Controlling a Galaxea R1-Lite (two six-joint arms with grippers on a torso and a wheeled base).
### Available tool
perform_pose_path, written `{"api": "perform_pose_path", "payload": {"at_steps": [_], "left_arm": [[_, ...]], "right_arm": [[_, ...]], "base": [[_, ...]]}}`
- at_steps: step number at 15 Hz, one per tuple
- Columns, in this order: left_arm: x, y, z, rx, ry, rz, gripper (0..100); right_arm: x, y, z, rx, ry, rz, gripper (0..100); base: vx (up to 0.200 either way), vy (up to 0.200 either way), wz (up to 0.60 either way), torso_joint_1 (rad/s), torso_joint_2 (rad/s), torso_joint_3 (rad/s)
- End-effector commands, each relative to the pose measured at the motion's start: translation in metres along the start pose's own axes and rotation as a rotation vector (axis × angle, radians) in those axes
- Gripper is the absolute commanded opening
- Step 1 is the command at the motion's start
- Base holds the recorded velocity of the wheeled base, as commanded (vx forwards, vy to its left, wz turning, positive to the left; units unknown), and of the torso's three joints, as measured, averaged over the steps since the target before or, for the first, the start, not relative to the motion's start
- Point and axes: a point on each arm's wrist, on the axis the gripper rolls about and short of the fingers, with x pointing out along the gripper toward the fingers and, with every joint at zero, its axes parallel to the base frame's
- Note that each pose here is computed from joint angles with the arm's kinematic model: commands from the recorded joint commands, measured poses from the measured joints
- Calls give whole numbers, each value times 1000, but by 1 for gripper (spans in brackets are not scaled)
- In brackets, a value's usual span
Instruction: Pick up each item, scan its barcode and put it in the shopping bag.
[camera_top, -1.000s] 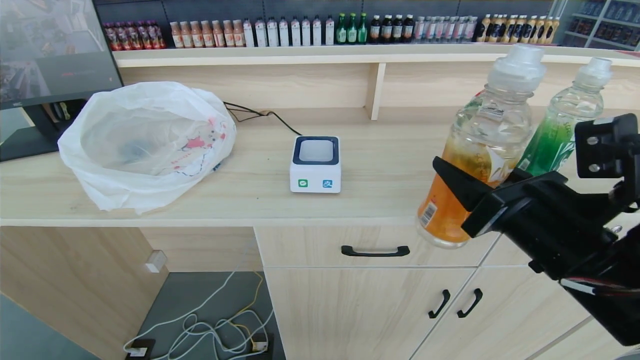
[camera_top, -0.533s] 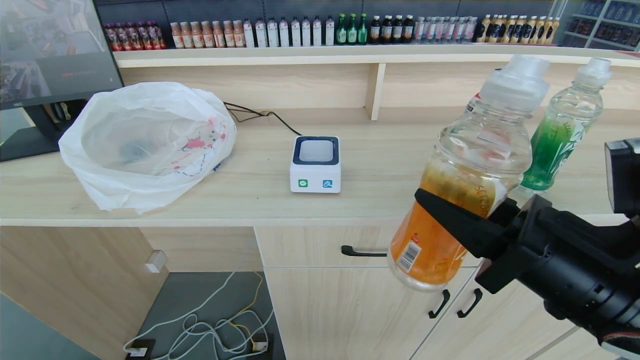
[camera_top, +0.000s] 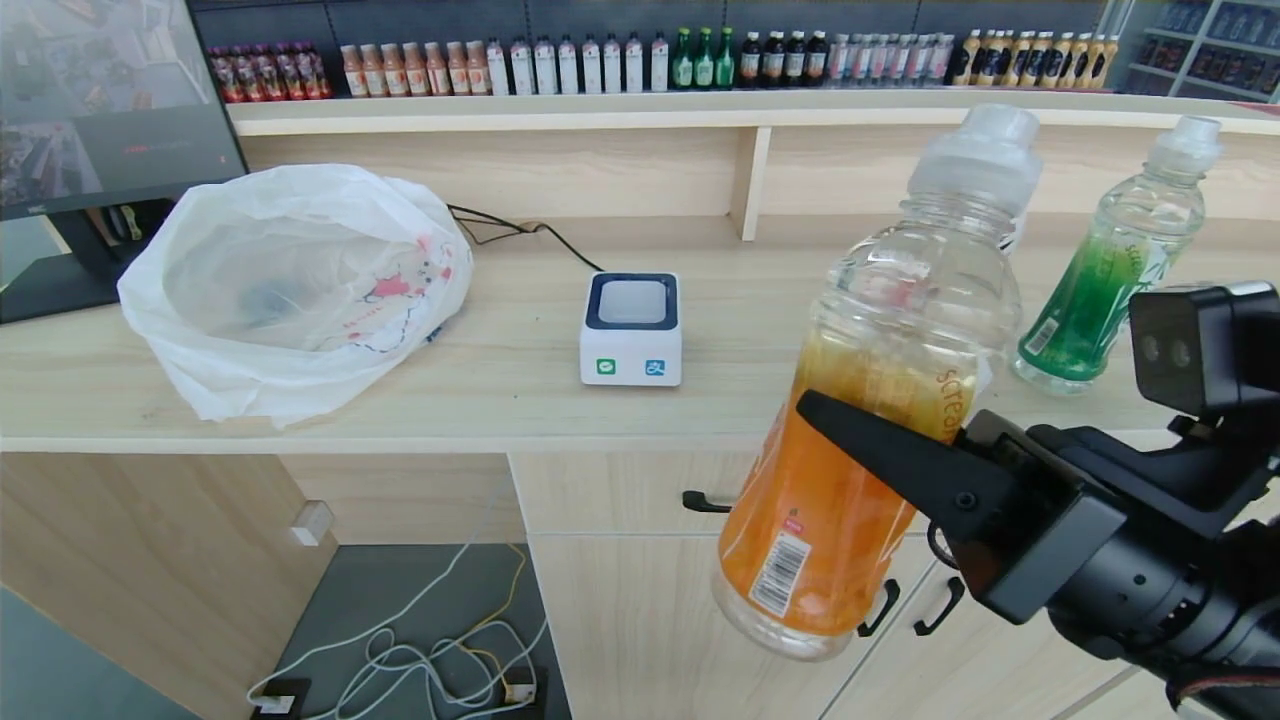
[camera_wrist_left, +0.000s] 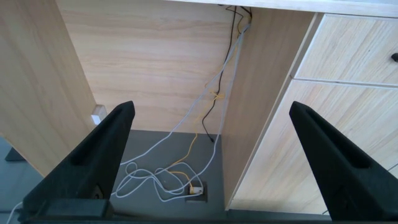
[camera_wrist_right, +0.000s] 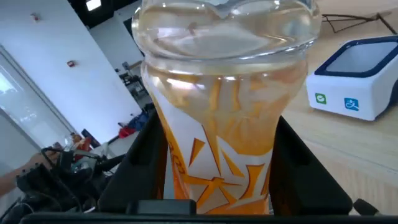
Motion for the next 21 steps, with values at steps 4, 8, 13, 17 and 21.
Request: {"api": "perform_pose_path", "payload": {"at_steps": [4,8,13,17,21], "left_arm": [[0,0,0,0,0,1,100],[0,0,0,0,0,-1,100],[0,0,0,0,0,-1,100],[0,0,0,0,0,-1,100],[0,0,0,0,0,-1,100]], "right_arm": [[16,-9,-16,219,40,30,0],[28,6,-10,249,45,160,0],[53,12,8,260,-26,254,0],[53,15,13,272,-16,295,0],[54,14,11,274,-13,293,0]], "base": [[0,0,0,0,0,0],[0,0,0,0,0,0],[0,0,0,0,0,0],[0,0,0,0,0,0],[0,0,0,0,0,0]]}}
